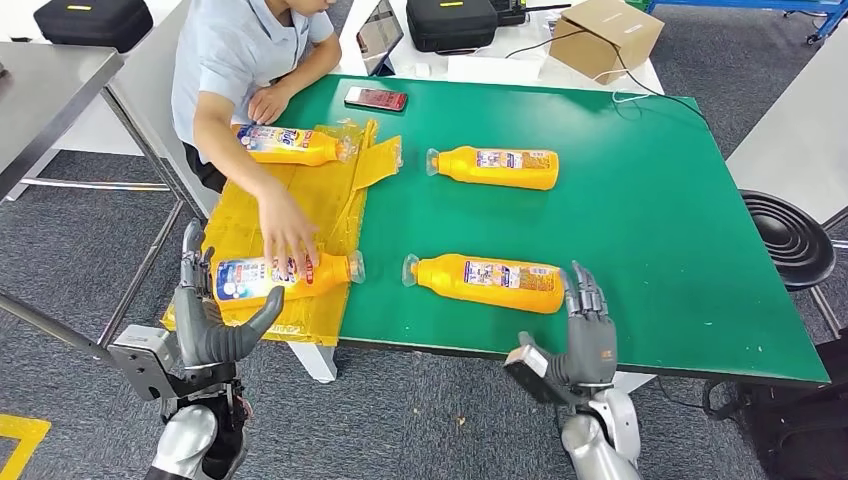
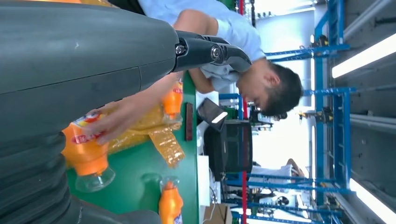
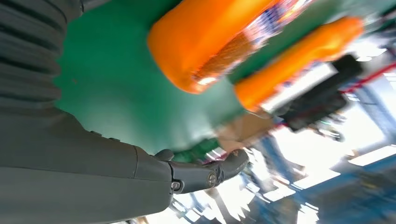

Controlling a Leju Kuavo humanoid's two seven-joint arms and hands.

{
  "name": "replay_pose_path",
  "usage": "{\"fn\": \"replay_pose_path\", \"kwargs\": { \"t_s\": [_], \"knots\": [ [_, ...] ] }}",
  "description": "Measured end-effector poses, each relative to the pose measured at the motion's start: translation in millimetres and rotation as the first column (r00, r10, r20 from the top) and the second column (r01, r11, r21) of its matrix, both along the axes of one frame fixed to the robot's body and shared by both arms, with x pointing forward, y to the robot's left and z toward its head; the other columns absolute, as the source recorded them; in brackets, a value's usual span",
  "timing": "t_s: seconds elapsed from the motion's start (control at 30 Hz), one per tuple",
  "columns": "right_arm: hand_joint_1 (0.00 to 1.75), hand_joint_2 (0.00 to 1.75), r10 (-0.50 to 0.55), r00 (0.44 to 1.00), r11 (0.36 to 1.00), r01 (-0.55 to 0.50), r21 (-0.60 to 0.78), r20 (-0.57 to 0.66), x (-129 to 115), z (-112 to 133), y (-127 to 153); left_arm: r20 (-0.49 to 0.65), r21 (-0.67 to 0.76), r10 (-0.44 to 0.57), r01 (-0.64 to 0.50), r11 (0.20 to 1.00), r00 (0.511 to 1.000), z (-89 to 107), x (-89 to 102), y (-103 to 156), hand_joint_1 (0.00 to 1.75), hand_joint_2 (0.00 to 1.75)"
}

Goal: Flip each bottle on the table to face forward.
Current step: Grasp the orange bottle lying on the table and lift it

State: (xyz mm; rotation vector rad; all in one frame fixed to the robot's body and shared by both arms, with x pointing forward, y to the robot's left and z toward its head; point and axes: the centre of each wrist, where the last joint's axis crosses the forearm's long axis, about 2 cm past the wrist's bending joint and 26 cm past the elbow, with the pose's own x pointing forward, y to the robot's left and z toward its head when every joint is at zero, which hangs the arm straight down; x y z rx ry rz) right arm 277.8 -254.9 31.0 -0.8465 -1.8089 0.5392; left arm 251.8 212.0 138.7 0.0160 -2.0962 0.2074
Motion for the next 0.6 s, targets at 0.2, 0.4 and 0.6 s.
{"fn": "replay_pose_path", "kwargs": {
  "t_s": [0.2,0.4,0.6],
  "knots": [
    [0.0,1.75,0.0,0.996,1.0,-0.001,-0.011,-0.091,28,1,7,0.013,0.002,-0.042,0.042,0.999,0.999,5.9,4.5,-14,0.0,1.75],
    [0.0,1.75,0.027,0.991,0.999,-0.031,-0.028,-0.135,41,2,17,0.019,0.004,-0.079,0.079,0.997,0.997,9.4,10.7,-25,0.0,1.75],
    [0.0,1.75,0.075,0.981,0.993,-0.089,-0.073,-0.179,55,9,26,0.024,0.018,-0.129,0.128,0.992,0.991,13.9,21.7,-35,0.0,1.75]
  ]
}}
